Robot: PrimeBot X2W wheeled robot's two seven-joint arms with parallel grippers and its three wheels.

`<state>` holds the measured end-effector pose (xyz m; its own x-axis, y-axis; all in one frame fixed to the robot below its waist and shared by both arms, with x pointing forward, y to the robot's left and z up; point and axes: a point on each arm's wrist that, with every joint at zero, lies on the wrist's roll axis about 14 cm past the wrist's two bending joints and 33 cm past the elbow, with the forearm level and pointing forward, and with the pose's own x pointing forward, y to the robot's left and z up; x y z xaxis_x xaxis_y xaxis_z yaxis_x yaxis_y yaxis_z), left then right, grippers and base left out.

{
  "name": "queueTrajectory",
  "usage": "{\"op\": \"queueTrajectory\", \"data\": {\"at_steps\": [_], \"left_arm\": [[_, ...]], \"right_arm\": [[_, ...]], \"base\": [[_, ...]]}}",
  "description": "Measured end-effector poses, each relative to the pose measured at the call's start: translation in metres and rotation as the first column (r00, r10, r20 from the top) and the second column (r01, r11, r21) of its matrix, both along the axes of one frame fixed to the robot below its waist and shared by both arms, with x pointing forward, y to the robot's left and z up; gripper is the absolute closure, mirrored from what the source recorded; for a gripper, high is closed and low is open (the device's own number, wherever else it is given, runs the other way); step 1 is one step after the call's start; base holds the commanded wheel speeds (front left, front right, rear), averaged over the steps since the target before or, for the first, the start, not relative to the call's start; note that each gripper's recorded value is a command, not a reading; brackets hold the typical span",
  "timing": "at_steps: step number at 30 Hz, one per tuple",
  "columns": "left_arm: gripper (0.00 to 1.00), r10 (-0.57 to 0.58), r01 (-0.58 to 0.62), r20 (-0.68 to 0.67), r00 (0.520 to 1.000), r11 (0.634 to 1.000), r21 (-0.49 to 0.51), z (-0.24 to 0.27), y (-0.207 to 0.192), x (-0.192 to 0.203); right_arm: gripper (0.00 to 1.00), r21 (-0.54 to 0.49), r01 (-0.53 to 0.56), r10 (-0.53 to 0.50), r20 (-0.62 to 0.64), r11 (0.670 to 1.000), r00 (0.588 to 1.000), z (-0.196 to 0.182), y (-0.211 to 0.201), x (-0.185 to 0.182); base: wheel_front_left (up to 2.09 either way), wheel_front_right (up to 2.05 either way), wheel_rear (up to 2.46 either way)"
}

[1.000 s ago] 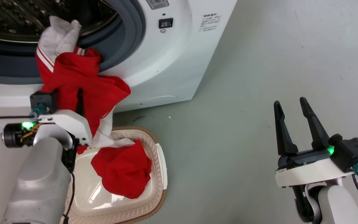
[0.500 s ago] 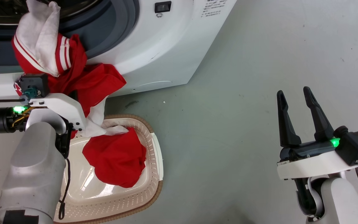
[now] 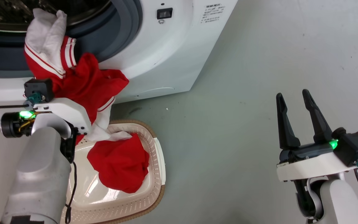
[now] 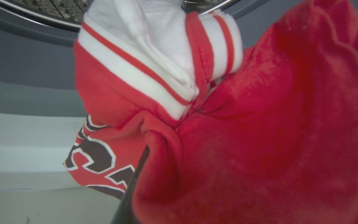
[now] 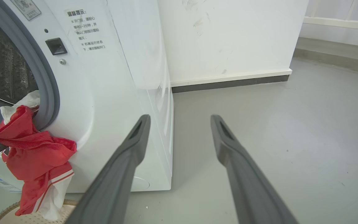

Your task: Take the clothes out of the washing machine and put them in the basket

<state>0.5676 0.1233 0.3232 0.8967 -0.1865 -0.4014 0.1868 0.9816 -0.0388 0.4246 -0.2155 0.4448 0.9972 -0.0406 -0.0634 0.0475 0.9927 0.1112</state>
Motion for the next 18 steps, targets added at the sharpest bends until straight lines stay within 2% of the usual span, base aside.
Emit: {"op": "queueTrajectory", "data": {"at_steps": [9,18], "left_arm": [[1.0,-0.002,0.005,0.063,0.998,0.999,-0.041,0.034,-0.003,-0.035],[1.0,-0.06,0.063,0.143,0.988,0.998,-0.015,0.068,0.0,-0.086]], "right_arm": [[0.0,0.01,-0.011,0.011,0.025,1.0,1.0,0.015,0.007,-0.02],[0.0,0.018,-0.048,0.047,0.067,0.999,0.997,0.032,0.022,-0.039]], "base": [[0.0,0.0,0.0],[0.0,0.0,0.0]]}}
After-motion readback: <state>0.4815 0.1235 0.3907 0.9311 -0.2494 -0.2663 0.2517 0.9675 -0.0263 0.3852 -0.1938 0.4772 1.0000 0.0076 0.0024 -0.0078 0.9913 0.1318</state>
